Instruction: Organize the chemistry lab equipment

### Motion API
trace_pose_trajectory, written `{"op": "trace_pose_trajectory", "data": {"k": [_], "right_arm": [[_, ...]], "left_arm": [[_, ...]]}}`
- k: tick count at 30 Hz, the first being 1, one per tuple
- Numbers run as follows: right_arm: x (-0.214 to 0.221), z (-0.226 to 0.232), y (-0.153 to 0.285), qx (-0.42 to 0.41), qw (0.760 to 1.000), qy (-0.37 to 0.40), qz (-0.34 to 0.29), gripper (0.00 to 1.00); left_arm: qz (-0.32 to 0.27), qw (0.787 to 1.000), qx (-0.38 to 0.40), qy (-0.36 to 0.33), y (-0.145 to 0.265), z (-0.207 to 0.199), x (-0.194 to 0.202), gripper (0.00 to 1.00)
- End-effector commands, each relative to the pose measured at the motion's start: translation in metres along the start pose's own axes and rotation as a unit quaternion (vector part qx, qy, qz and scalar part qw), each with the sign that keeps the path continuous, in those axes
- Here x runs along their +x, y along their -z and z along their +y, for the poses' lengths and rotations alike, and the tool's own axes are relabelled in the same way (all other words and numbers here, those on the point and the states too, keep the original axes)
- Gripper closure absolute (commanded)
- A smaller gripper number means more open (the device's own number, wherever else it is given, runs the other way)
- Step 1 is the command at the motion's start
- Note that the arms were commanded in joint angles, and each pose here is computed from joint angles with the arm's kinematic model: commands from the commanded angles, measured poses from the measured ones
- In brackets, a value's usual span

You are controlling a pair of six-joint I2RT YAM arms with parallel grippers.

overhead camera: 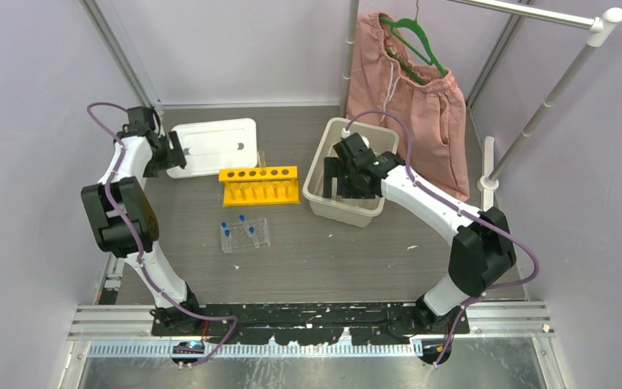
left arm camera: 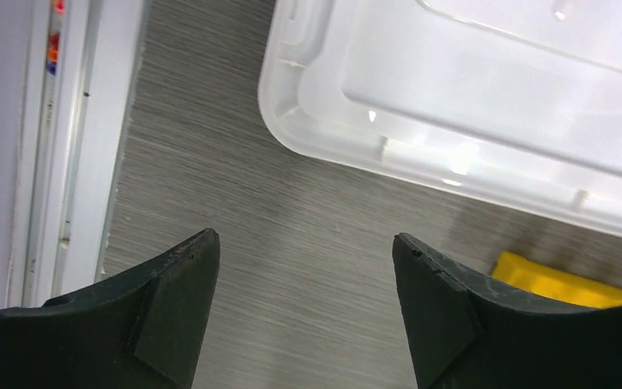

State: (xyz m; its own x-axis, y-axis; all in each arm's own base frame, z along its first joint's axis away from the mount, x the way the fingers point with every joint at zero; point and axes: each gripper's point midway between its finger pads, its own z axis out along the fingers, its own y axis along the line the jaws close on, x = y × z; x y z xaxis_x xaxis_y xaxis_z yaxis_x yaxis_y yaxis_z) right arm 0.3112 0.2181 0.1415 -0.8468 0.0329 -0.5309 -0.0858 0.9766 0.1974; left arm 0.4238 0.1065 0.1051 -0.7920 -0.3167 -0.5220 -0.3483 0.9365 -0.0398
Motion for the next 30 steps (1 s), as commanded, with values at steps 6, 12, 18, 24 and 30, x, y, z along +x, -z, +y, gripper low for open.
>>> {"op": "trace_pose_trajectory", "data": {"k": [6, 12, 18, 24, 30], "right_arm": [[0.038, -0.013, 0.005, 0.01, 0.999, 0.001, 0.048, 0.25], [0.044, -0.028, 0.032, 0.029, 0.998, 0.002, 0.048, 0.26], [0.029, -0.03, 0.064, 0.031, 0.999, 0.0, 0.022, 0.23], [0.014, -0.029, 0.09, 0.025, 1.0, -0.003, -0.006, 0.25], [0.013, -0.028, 0.103, 0.017, 1.0, -0.006, -0.015, 0.28]], "left_arm": [[-0.054, 0.994, -0.091, 0.009, -0.023, 0.03, -0.029, 0.22], [-0.046, 0.994, -0.096, 0.012, -0.045, 0.037, -0.023, 0.23], [-0.037, 0.995, -0.091, 0.023, -0.062, 0.038, -0.025, 0.32], [-0.024, 0.996, -0.073, 0.034, -0.076, 0.033, -0.023, 0.44], [-0.03, 0.997, -0.056, 0.052, -0.078, 0.027, -0.028, 0.48]]}}
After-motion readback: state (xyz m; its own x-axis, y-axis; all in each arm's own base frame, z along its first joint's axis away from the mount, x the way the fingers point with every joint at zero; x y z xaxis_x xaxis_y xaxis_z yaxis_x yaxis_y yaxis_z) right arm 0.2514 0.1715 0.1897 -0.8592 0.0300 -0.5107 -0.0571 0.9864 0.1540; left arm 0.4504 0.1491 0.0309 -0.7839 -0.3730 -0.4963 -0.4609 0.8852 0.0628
